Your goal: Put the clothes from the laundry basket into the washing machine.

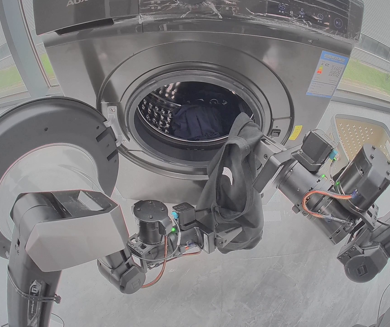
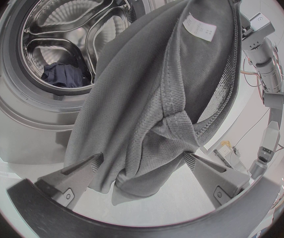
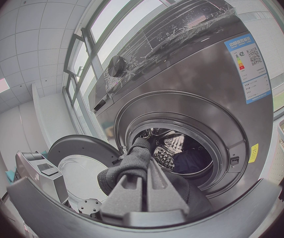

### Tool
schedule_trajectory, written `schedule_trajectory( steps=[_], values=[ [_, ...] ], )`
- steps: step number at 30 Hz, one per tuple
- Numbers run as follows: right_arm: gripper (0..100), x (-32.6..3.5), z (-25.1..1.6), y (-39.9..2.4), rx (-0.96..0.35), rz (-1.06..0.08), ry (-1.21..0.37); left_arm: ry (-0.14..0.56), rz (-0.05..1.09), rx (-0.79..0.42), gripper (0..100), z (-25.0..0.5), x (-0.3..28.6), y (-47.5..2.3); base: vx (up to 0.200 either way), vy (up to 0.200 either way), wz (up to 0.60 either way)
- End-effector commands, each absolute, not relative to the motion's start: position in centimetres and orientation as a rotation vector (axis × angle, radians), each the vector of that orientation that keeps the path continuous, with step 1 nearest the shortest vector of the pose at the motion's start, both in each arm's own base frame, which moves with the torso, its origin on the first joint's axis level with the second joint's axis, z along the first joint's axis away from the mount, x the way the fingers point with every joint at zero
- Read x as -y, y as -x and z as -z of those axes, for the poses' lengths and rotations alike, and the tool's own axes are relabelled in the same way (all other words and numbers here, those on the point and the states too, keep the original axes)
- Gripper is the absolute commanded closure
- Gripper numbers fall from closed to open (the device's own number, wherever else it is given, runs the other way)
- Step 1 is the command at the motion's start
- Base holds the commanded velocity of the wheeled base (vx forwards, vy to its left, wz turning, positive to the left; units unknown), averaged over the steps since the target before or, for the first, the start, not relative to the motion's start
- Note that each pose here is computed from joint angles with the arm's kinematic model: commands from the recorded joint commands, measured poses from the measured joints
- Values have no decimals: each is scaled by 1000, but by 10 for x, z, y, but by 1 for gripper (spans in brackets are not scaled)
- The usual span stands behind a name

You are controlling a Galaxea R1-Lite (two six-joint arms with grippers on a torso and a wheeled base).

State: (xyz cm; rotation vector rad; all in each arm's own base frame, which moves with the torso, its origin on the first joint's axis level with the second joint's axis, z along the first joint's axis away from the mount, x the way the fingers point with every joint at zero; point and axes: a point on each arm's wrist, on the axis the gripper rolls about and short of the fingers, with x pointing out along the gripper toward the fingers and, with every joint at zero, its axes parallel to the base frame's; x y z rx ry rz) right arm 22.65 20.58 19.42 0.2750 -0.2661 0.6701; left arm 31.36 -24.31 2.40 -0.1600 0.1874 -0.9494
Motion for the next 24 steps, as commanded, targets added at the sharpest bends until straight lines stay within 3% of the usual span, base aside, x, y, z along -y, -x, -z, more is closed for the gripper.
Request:
schedule_trajectory(
  steps=[1,5,6,16,24],
  values=[
    [100,-208,-192,-228,260,-671,-273,161,958,-187,0,-21,248,-314,0,0,0],
    [100,-208,-191,-228,259,-671,-272,163,956,-180,0,-21,249,-317,0,0,0],
    [100,-208,-192,-228,260,-671,-273,163,952,-181,100,-20,249,-317,0,0,0],
    [100,-205,-190,-231,253,-652,-266,181,923,-114,100,-37,236,-315,0,0,0],
    [100,-190,-181,-243,223,-594,-229,178,812,-62,100,-91,169,-287,0,0,0]
  ],
)
